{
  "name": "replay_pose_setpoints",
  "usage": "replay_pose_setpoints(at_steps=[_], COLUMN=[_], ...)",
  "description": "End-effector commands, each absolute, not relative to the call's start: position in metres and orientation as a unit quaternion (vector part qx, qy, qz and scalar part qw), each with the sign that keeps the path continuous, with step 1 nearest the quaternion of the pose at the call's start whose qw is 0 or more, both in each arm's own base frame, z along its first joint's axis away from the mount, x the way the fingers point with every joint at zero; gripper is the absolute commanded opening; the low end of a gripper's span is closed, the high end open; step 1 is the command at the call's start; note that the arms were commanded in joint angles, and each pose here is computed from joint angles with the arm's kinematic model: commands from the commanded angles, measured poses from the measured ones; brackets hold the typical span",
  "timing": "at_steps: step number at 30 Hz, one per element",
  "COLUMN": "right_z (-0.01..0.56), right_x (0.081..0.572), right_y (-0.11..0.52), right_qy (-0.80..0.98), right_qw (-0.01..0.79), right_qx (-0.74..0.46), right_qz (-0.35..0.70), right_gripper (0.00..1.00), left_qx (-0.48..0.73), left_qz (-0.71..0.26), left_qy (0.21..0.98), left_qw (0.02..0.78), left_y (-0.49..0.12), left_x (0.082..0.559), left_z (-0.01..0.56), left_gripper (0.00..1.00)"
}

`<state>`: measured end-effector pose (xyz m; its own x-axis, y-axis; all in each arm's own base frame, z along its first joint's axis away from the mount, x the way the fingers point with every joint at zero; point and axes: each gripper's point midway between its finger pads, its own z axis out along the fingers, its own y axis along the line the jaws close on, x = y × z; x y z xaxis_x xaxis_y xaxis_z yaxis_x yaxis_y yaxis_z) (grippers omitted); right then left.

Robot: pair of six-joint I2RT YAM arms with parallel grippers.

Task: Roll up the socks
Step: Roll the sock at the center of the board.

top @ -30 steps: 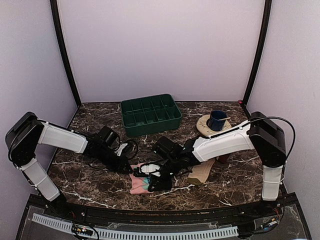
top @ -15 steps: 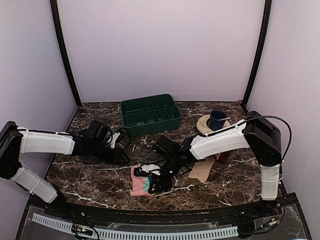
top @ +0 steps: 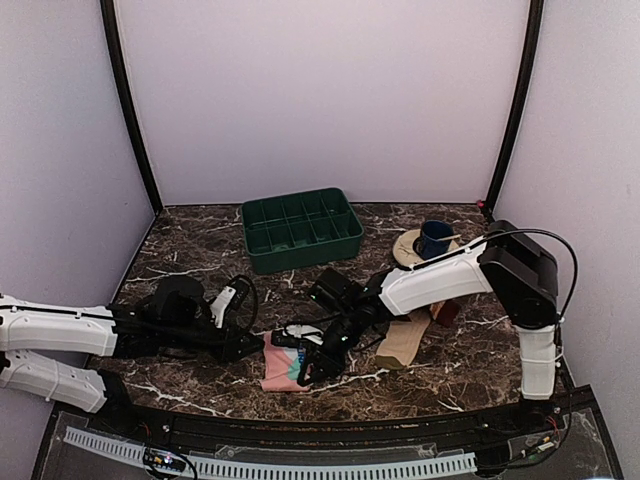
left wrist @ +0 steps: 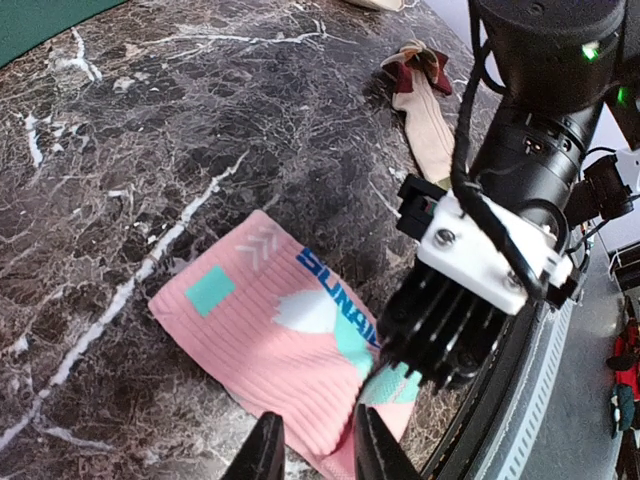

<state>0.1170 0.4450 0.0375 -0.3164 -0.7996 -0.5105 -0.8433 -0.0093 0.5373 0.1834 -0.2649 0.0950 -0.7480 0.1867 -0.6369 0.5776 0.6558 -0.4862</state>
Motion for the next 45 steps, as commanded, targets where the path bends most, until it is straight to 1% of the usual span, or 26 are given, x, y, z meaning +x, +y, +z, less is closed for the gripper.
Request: replay_pose_setpoints(at_steps=[1, 11, 16, 40, 43, 45], right_z=[0.024, 0.025, 0.025, 0.023, 0.023, 0.023], right_x=[0.114, 0.112, 0.111, 0.107, 0.107, 0.107], right_y=[0.437, 0.437, 0.437, 0.435, 0.435, 0.435], right_qy=[0.716, 0.714, 0.713, 0.709, 0.709, 0.708], right_qw=[-0.004, -0.011, -0.015, -0.029, -0.030, -0.031], right_qx=[-0.568, -0.564, -0.565, -0.565, -0.565, -0.565], right_qz=[0.407, 0.413, 0.415, 0.422, 0.422, 0.422], right_gripper=[0.03, 0.03, 0.03, 0.03, 0.03, 0.03], left_qx=[0.239, 0.329, 0.362, 0.407, 0.412, 0.415], left_qz=[-0.352, -0.336, -0.334, -0.326, -0.325, -0.325], left_qy=[0.851, 0.835, 0.829, 0.822, 0.822, 0.821], left_qw=[0.308, 0.285, 0.265, 0.228, 0.221, 0.217], left_y=[-0.268, -0.285, -0.296, -0.310, -0.312, -0.313], left_x=[0.172, 0.138, 0.124, 0.115, 0.113, 0.112], left_z=[0.096, 0.079, 0.071, 0.047, 0.044, 0.043], left_gripper=[0.26, 0.28, 0.31, 0.33, 0.27, 0.18])
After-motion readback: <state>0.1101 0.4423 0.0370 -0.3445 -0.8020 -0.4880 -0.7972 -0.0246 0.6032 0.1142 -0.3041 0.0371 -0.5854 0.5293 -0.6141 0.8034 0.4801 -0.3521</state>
